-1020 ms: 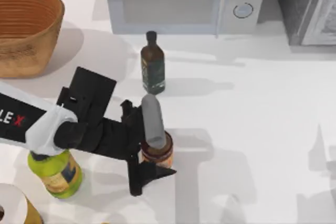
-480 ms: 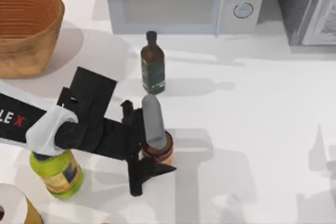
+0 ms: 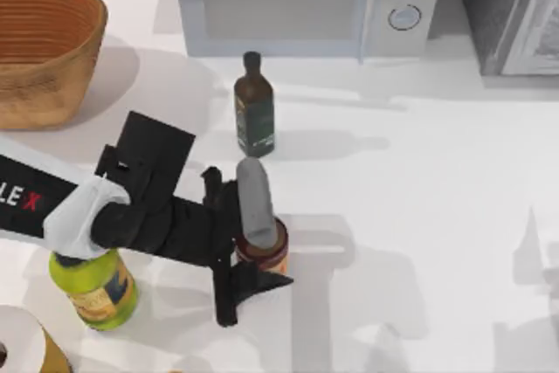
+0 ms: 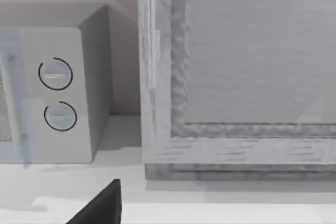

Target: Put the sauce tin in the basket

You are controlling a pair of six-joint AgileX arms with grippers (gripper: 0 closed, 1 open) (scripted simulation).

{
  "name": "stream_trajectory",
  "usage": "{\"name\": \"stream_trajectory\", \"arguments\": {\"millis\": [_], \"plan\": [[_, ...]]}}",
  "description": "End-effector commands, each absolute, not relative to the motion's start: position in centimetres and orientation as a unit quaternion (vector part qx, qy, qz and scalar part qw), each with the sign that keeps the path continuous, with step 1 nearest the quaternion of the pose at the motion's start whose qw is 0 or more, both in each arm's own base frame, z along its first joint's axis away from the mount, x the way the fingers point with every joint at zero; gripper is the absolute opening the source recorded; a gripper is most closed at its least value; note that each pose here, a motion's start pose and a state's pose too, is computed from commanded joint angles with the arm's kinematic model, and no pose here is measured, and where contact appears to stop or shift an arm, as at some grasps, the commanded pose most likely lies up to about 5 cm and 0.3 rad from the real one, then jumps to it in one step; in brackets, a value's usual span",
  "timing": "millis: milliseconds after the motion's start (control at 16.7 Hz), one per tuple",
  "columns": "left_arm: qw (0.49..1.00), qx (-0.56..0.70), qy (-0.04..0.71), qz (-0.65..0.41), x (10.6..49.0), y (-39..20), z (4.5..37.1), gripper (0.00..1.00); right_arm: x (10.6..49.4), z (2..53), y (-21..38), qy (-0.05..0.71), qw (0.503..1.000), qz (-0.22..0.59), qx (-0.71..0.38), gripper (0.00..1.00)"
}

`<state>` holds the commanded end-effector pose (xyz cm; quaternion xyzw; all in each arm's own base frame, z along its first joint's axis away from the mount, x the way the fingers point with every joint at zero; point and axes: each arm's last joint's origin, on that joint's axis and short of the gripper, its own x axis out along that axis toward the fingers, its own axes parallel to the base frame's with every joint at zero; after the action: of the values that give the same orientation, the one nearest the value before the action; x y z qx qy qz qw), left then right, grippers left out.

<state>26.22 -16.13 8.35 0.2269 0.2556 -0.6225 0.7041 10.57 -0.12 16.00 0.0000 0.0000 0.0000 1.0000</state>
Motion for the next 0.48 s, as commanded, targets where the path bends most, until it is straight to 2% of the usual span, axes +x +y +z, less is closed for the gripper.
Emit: {"name": "stream_trajectory", "arguments": {"millis": [240, 480], "plan": [[0.718, 0.207, 0.238, -0.621, 27.7, -18.6, 11.3, 0.0, 10.6, 16.0, -0.1, 0.0, 1.0, 0.0, 0.0, 1.0], [0.781, 0.148, 0.226, -0.563, 31.7, -20.0, 18.6, 0.0, 10.6, 16.0, -0.1, 0.0, 1.0, 0.0, 0.0, 1.0]]}}
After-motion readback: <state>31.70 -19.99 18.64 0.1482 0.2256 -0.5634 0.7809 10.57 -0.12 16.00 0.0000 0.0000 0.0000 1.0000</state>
